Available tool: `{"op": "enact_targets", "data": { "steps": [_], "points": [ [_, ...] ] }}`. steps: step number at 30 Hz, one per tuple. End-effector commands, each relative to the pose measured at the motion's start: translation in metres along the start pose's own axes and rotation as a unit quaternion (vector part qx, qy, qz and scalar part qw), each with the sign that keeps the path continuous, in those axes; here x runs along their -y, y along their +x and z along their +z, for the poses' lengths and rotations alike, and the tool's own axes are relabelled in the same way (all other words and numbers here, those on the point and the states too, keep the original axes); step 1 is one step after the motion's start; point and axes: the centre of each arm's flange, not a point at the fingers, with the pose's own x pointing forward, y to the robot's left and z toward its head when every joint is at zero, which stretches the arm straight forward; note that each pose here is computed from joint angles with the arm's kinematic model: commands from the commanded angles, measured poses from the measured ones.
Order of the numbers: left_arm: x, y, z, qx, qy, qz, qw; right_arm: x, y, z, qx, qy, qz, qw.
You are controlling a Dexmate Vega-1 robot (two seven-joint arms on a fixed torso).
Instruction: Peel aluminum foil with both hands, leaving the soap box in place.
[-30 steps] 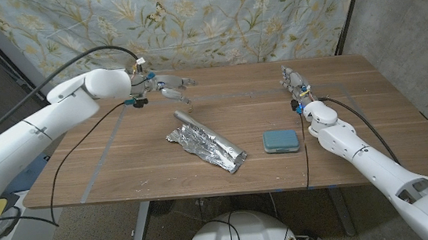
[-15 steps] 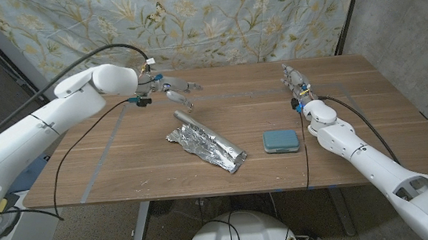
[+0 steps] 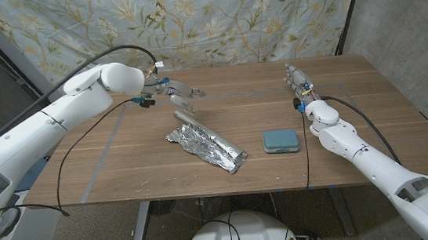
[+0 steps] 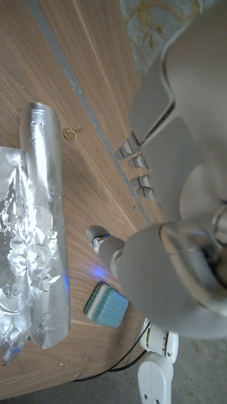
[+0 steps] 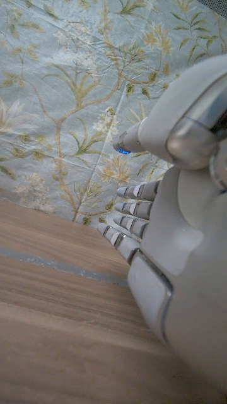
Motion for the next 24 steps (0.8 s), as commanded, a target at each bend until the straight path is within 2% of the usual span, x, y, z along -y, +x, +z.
{"op": "enact_targets", "data": {
  "steps": [1, 12, 17, 24],
  "points": [
    [-0.002, 0.017, 0.013, 0.005, 0.036, -0.044, 0.998, 0.006, 0.001, 0.002, -0.005, -0.001, -0.011, 0.9999],
    [0.0, 0.025, 0.025, 0.008, 0.061, -0.081, 0.995, 0.015, -0.002, 0.005, -0.007, 0.005, -0.024, 0.9997],
    [0.001, 0.02, 0.026, 0.004, 0.062, -0.075, 0.995, 0.016, -0.006, 0.011, -0.002, -0.001, -0.03, 0.9995],
    [0.008, 0.014, 0.029, -0.009, 0.071, -0.063, 0.995, 0.017, -0.008, 0.011, -0.005, -0.001, -0.034, 0.9994]
  ]
}}
